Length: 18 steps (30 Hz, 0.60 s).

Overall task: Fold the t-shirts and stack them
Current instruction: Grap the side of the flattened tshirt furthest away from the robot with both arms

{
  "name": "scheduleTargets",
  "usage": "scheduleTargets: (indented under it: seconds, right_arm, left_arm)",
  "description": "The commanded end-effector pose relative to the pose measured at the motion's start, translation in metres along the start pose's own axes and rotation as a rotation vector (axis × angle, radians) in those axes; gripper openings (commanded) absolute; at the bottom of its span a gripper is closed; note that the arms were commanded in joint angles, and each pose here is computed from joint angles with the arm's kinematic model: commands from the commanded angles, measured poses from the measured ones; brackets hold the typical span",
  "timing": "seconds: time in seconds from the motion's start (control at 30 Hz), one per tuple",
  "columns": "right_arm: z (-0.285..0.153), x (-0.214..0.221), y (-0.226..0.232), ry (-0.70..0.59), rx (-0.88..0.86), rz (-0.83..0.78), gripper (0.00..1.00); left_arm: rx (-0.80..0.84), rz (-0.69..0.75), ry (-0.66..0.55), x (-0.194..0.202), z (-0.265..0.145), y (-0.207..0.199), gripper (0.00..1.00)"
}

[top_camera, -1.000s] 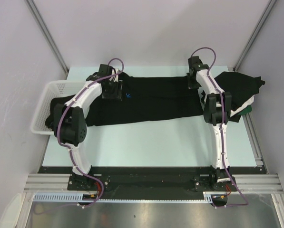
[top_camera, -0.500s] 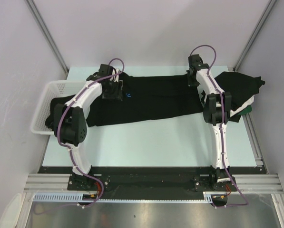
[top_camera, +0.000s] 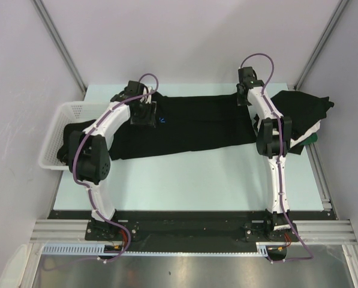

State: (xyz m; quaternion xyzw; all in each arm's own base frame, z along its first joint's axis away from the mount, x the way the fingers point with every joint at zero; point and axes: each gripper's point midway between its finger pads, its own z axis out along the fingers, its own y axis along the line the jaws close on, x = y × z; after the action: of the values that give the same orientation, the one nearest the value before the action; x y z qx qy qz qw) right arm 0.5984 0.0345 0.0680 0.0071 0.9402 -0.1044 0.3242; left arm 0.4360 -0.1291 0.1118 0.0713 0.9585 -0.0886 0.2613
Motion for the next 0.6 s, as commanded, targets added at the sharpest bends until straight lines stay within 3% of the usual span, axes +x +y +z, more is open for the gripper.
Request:
scheduleTargets:
  seconds: [0.0,0.23,0.37,0.57]
  right_arm:
    - [-0.020,-0.057,-0.008,-0.180,0.017,0.027,0.40]
    - [-0.008,-0.079,-0.006,-0.271,-0.008,0.044,0.52]
    - [0.000,-0.098,-0.007,-0.352,-0.025,0.075,0.59]
    - [0.021,-0.105,-0.001,-0.396,-0.094,0.131,0.59]
  left_arm:
    - [0.008,0.033,-0.052,-0.018,-0.009,-0.006,0.64]
    - [-0.009,0.031,-0.132,-0.045,-0.023,-0.005,0.66]
    - [0.002,0.023,-0.223,-0.068,-0.043,-0.011,0.72]
    - [0.046,0.024,-0.314,-0.091,-0.075,-0.022,0.73]
